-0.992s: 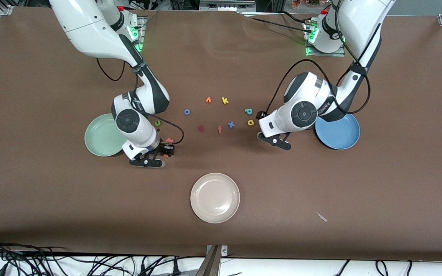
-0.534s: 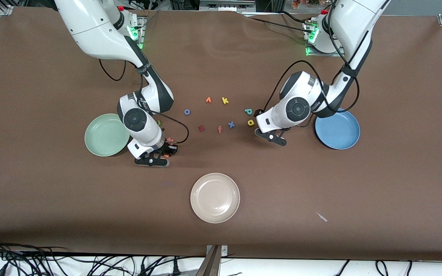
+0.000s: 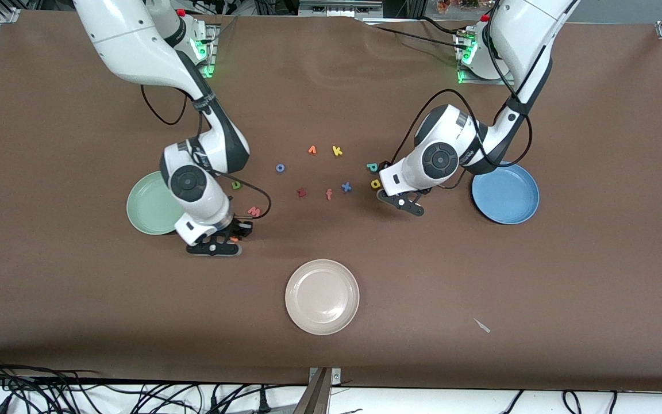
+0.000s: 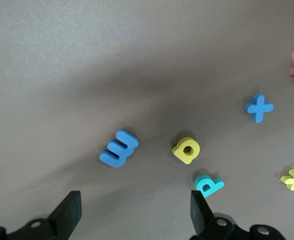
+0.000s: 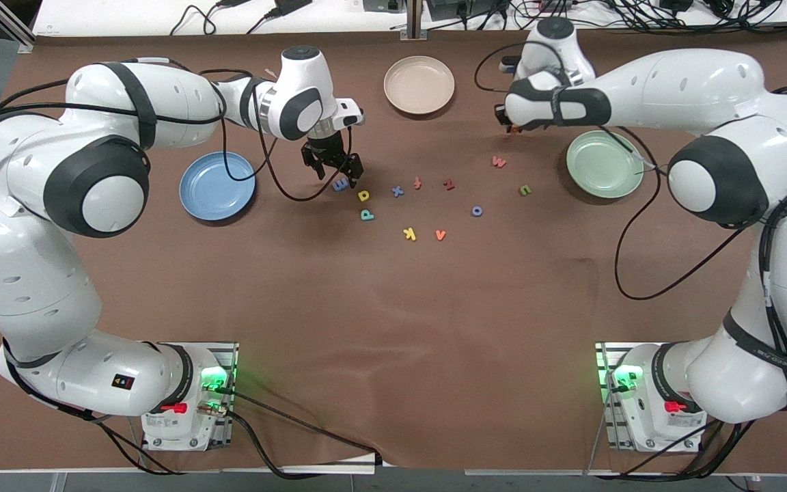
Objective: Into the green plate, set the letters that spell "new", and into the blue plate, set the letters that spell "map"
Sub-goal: 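Grasp the orange 6 with the right gripper and drop it on the green plate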
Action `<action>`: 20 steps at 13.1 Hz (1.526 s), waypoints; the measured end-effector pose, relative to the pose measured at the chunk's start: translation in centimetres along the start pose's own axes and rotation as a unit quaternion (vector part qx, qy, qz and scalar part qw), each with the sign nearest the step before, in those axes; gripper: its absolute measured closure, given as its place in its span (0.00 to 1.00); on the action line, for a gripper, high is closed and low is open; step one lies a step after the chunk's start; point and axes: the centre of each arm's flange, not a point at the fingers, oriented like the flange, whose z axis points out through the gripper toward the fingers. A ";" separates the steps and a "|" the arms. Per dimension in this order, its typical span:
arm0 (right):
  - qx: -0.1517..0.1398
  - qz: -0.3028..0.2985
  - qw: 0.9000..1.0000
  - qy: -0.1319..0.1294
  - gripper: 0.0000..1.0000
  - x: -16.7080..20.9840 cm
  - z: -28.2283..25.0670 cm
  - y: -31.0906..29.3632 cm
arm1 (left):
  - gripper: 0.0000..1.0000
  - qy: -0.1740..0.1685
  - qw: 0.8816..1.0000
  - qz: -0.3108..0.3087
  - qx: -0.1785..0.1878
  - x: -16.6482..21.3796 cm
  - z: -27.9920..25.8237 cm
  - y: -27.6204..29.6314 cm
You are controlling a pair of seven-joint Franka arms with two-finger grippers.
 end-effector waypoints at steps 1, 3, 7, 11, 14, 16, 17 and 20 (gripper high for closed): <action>-0.012 -0.010 1.000 -0.012 0.72 0.4 -1.3 2.0 | 0.02 -0.001 1.000 0.001 0.000 -0.1 0.1 0.1; -0.031 -0.040 0.998 -0.034 0.72 0.6 -3.0 6.3 | 0.02 0.006 1.000 0.003 0.002 -0.1 0.6 0.2; -0.039 -0.069 0.995 -0.061 0.72 -3.5 -3.2 13.5 | 0.02 0.046 0.999 0.012 0.004 -0.9 2.9 0.6; -0.033 -0.060 0.995 -0.066 0.72 -10.7 1.1 19.0 | 0.02 0.068 0.997 0.029 0.024 -0.7 3.2 -0.1; -0.033 -0.060 0.995 -0.075 0.72 -13.0 3.5 19.4 | 0.02 0.072 0.997 0.028 0.029 -0.5 3.3 -0.8; -0.033 -0.059 0.995 -0.074 0.53 -13.1 3.4 19.5 | 0.02 0.074 0.996 0.027 0.034 -0.4 3.2 -1.4; -0.032 -0.059 0.995 -0.069 0.44 -12.8 3.0 19.4 | 0.02 0.074 0.996 0.026 0.034 -0.3 3.1 -1.6; -0.024 -0.092 0.995 -0.042 0.10 -11.4 0.5 17.8 | 0.02 0.075 0.996 0.023 0.034 -0.3 3.1 -1.9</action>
